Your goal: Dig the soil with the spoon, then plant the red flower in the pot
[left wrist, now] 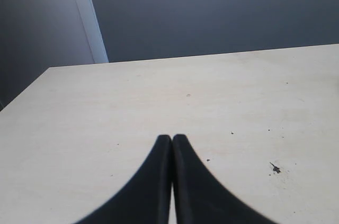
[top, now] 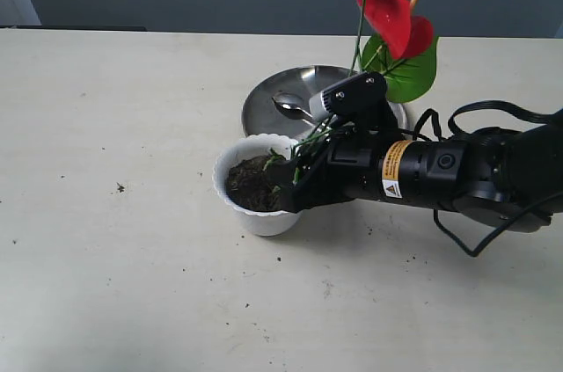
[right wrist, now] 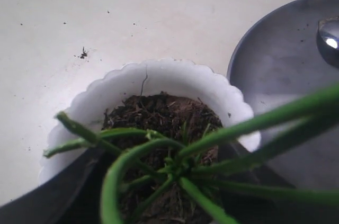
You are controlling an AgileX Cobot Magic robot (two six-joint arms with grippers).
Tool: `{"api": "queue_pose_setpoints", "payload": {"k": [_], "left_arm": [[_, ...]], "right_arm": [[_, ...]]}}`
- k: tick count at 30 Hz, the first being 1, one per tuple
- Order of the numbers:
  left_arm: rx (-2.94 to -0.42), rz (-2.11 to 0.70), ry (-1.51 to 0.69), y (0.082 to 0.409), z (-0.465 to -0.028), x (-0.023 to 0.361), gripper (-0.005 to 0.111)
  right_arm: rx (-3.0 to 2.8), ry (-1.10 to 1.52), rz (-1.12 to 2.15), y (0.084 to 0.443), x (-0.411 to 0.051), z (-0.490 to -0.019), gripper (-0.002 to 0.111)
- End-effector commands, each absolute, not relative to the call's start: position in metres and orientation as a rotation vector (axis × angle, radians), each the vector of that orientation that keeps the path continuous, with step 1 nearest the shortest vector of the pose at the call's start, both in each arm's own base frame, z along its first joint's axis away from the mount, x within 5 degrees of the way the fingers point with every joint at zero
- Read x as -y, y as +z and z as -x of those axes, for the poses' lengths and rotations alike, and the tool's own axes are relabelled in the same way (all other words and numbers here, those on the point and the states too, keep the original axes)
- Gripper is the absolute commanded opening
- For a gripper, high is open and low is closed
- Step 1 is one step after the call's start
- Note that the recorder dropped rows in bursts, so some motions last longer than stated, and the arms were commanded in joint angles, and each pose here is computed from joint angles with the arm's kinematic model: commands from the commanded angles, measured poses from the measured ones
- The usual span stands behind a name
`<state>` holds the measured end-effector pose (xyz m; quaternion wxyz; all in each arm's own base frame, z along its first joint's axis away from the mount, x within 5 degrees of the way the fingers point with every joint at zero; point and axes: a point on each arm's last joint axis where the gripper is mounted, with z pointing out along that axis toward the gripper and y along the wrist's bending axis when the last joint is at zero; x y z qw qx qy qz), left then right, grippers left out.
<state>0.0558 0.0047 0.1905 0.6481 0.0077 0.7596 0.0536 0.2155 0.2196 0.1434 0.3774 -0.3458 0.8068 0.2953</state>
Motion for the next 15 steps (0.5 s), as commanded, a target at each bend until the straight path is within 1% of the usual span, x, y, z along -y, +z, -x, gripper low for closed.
{"api": "queue_pose_setpoints", "payload": {"k": [1,6,15], "left_arm": [[-1.716,-0.015,0.107,0.1922,-0.0554,-0.0041,0.0],[-1.716,-0.015,0.107,0.1922,-0.0554,-0.0041,0.0],[-1.716,-0.015,0.107,0.1922,-0.0554,-0.0041,0.0]], "right_arm": [[-2.142,0.688,0.92,0.1311,-0.2138,-0.2111,0.042],[-2.123,0.69,0.962,0.1311,-0.2145,-0.2098,0.0],[-2.104,0.685,1.01,0.1314,-0.2156,-0.2091,0.0]]}}
